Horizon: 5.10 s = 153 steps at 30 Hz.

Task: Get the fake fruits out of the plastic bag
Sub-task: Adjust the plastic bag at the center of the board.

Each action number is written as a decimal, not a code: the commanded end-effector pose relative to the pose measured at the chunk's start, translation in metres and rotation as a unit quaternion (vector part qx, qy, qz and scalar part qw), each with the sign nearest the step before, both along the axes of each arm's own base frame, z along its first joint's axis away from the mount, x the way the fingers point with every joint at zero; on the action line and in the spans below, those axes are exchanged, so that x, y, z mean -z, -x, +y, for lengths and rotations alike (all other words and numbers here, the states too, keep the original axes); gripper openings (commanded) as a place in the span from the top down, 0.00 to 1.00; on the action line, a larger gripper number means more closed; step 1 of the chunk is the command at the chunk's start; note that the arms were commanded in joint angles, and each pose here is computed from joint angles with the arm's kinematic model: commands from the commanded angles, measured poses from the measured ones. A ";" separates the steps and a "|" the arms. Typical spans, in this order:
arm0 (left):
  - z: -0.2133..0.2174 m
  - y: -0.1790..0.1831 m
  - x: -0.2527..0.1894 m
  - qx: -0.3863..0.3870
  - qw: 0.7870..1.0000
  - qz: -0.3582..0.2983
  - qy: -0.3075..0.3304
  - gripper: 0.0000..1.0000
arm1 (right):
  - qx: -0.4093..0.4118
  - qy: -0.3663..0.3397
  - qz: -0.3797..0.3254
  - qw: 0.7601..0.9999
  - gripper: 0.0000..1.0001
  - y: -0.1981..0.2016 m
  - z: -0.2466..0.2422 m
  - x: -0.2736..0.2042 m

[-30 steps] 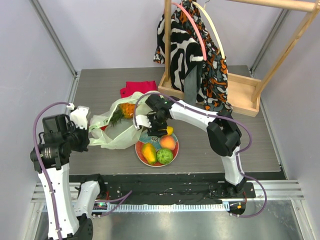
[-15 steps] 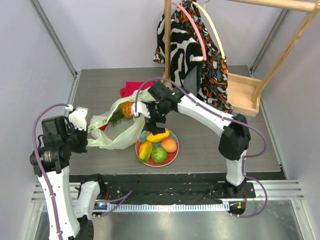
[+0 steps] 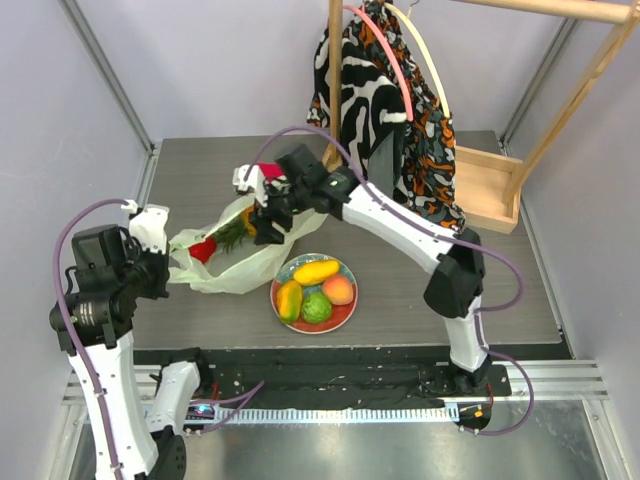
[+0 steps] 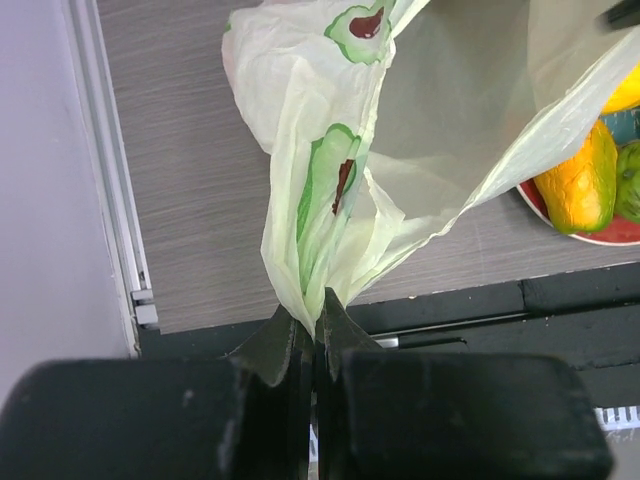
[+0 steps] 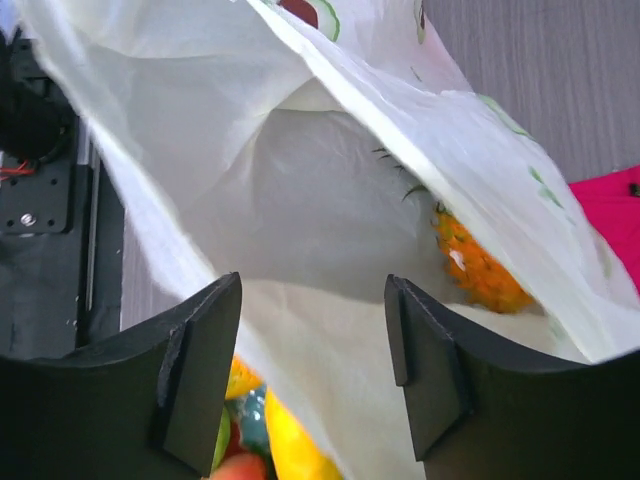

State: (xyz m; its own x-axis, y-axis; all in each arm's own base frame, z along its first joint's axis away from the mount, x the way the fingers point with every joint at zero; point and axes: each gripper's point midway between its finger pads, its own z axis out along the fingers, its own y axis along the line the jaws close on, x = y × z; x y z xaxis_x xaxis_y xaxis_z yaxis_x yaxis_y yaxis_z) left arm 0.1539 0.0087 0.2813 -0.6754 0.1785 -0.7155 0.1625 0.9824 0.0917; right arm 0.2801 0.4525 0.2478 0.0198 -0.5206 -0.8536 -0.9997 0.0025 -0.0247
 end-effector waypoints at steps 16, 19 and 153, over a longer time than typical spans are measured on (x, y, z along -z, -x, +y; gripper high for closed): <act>0.032 0.091 0.019 -0.007 0.987 0.086 -0.137 1.00 | 0.108 0.031 0.075 0.991 0.39 0.044 0.107 0.098; 0.027 0.094 0.005 -0.013 0.990 0.046 -0.130 1.00 | 0.174 0.002 0.119 0.978 0.35 0.010 0.115 0.098; -0.053 -0.020 -0.033 0.141 0.984 0.002 0.110 1.00 | 0.294 -0.064 0.132 0.944 0.06 -0.101 0.012 0.067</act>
State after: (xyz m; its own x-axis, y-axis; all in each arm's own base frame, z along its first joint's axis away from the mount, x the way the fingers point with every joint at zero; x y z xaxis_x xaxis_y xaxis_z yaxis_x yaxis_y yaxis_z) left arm 0.2163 -0.0298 0.3496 -0.5413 0.1771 -0.8219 0.3792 0.9239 -0.0506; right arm 0.4367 0.4806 0.2469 -0.2686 -0.1645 -0.9491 -0.8158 0.5628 0.1333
